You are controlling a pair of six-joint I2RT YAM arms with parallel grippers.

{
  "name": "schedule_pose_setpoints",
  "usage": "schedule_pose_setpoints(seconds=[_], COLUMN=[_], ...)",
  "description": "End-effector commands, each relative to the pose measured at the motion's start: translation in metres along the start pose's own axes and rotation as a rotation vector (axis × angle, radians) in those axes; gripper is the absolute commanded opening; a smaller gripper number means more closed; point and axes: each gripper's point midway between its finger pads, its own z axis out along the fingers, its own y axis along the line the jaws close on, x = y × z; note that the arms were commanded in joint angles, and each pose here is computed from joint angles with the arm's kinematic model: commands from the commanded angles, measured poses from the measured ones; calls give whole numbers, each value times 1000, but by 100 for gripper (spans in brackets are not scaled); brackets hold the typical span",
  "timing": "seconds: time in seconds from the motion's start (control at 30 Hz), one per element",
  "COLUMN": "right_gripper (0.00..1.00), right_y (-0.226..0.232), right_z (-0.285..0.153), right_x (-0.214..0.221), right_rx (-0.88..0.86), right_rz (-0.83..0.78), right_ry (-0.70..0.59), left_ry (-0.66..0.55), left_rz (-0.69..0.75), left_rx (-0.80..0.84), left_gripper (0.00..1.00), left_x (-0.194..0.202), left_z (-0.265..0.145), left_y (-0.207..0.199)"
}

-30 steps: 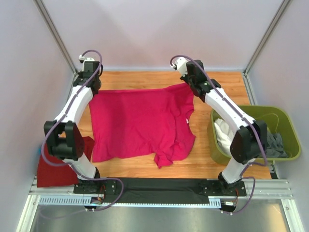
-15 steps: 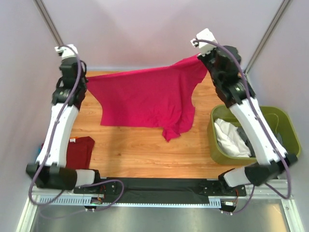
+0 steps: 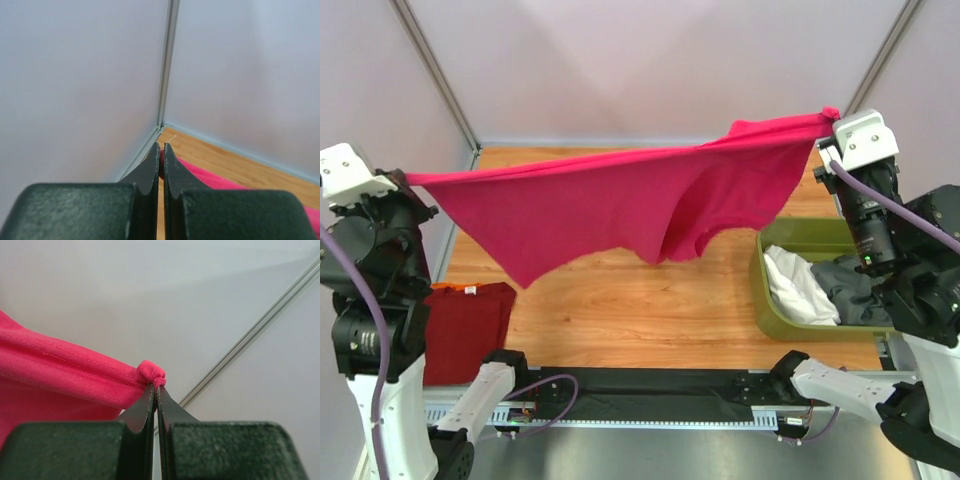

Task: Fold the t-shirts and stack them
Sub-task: Flatten the tshirt out

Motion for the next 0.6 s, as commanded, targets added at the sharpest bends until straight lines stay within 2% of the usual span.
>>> schedule_pose_setpoints(seconds=[0.0, 0.13, 0.23, 0.27, 0.33, 0.37, 0.43, 0.47, 0.53, 0.57], right_gripper=[0, 0, 0, 0, 0, 0, 0, 0, 0, 0], right_y=[-59, -71, -39, -28, -3, 22, 36, 65, 85, 100], right_z=[-38, -43, -18, -10, 10, 25, 40, 53, 65, 73], right_x=[-4, -8, 15, 17, 29, 38, 63, 84, 117, 135], right_rx=[152, 180, 149, 126, 81, 20, -3, -68, -94, -116], right_rz=[-28, -43, -143, -149, -154, -123, -92, -53, -59, -75], right_ry=[28, 36, 129, 134, 163, 170, 230, 263, 326, 363], left_ry=[49, 78, 228, 310, 367, 413, 453, 491, 529, 567], left_rz=[126, 151, 215, 244, 237, 256, 265, 266, 272, 286], left_rx=[-174, -220, -202, -192, -174, -176, -178, -183, -179, -187], left_gripper=[0, 0, 0, 0, 0, 0, 0, 0, 0, 0], left_x=[-4, -15, 13, 36, 61, 88, 114, 140, 166, 191], left_z=[-22, -24, 12, 31, 50, 66, 79, 88, 95, 102], left_y=[45, 52, 31, 19, 5, -3, -9, -14, -20, -22])
